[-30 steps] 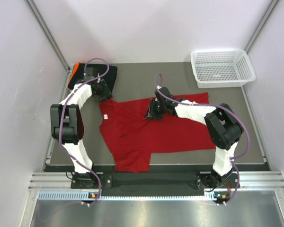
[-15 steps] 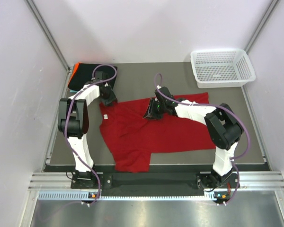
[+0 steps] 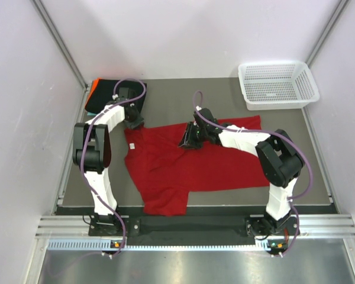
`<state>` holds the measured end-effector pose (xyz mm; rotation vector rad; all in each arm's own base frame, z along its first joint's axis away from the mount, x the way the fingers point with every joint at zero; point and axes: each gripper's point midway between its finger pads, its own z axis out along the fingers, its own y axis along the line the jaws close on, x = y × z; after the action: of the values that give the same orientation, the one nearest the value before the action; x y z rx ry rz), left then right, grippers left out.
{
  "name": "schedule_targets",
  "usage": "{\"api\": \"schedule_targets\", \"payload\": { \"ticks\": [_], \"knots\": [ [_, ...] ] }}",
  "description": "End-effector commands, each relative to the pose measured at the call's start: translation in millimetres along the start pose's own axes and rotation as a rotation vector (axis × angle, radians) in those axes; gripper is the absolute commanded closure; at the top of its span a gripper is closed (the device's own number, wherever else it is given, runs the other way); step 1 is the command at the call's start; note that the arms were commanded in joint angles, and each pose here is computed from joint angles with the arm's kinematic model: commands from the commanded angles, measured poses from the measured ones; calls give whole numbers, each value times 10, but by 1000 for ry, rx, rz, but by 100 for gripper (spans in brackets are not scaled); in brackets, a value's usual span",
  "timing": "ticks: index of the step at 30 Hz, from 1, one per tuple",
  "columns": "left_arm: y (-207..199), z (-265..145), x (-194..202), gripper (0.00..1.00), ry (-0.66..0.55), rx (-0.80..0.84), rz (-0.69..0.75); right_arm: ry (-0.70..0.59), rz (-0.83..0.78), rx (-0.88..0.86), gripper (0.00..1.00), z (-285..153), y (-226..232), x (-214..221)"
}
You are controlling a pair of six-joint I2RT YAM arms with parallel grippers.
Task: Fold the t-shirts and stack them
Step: Fold the tshirt
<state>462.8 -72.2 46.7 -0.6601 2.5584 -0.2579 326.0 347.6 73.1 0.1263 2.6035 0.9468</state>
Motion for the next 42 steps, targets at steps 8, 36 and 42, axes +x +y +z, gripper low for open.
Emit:
{"api": "schedule_targets", "payload": {
  "ticks": [8,36,42],
  "knots": [
    [-104,-239,-122,100,-34,23,10,-62,-30,-54,64,-199,217,-129],
    [376,-420,261,100,-68,-89,-57,3,42,-17,61,348,163,475],
    [352,-428,61,100,-103,-123,-46,-9,10,-66,100,73,380,352]
  ]
}}
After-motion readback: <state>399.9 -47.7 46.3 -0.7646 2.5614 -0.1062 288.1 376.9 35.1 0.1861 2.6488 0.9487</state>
